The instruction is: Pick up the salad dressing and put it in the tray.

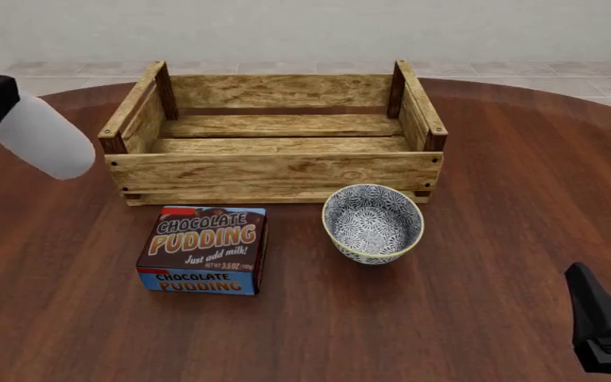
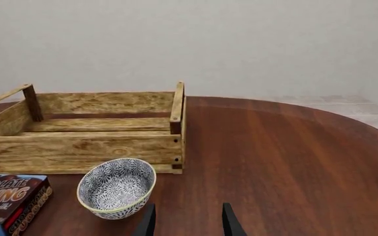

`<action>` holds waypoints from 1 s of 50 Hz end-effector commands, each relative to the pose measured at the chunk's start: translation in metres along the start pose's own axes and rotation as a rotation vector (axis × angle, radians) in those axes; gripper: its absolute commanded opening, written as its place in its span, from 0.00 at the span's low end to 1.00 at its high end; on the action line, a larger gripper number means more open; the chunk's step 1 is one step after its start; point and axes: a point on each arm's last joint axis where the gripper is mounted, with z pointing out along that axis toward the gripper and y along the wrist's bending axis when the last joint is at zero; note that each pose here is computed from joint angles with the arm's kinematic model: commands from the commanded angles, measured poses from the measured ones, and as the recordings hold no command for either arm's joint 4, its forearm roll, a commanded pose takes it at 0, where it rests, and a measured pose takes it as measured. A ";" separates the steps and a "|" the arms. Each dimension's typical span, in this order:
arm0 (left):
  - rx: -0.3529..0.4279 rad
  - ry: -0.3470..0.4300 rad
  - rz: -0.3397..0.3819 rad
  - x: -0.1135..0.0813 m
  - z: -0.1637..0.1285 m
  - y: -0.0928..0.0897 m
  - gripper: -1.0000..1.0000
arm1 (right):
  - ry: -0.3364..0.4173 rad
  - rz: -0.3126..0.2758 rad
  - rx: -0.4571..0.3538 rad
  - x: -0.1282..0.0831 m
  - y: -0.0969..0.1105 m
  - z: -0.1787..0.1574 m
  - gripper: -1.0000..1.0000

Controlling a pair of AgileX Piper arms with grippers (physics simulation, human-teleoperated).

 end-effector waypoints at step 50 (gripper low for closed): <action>0.210 -0.026 0.063 -0.028 0.188 -0.060 0.00 | -0.022 0.005 0.005 -0.002 0.000 -0.001 1.00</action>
